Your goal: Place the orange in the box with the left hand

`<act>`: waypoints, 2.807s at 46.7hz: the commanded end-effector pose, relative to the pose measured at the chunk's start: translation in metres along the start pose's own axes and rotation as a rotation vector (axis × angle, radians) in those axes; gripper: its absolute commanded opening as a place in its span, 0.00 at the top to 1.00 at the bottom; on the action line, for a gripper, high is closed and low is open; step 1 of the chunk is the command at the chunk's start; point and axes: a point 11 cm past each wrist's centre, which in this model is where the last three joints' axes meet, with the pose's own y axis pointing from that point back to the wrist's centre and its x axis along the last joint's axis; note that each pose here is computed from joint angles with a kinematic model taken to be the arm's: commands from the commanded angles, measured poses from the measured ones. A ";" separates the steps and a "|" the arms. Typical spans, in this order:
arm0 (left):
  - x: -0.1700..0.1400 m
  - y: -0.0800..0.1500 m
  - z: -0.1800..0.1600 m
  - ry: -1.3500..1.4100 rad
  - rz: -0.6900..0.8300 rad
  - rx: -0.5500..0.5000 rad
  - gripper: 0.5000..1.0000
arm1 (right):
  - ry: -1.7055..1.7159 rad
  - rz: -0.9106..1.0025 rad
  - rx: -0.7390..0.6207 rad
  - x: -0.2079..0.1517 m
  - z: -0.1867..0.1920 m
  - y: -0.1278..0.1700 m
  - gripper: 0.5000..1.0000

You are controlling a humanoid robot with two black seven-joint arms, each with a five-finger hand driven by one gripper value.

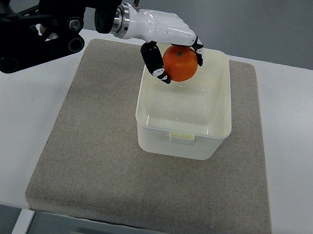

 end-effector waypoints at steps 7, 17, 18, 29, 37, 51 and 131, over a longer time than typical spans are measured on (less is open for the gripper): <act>-0.025 -0.020 0.002 -0.034 -0.035 0.010 1.00 | -0.001 0.000 0.000 0.000 0.000 0.000 0.15; -0.034 -0.028 0.005 -0.019 -0.044 0.005 0.39 | -0.001 0.000 0.000 0.000 0.000 0.000 0.15; -0.036 -0.029 0.005 -0.015 -0.046 0.006 0.37 | -0.001 0.000 0.000 0.000 0.000 0.000 0.15; -0.038 -0.028 0.003 0.007 -0.044 0.007 0.01 | -0.001 0.000 0.000 0.000 0.000 0.000 0.15; -0.028 -0.023 -0.002 0.050 0.004 0.011 0.01 | -0.001 0.000 0.000 0.000 0.000 0.000 0.15; 0.008 -0.004 -0.026 0.390 0.232 -0.013 0.01 | 0.001 0.000 0.000 0.000 0.000 0.000 0.15; -0.136 0.115 -0.173 2.101 0.720 -0.163 0.01 | -0.001 0.000 0.000 0.000 0.000 0.000 0.15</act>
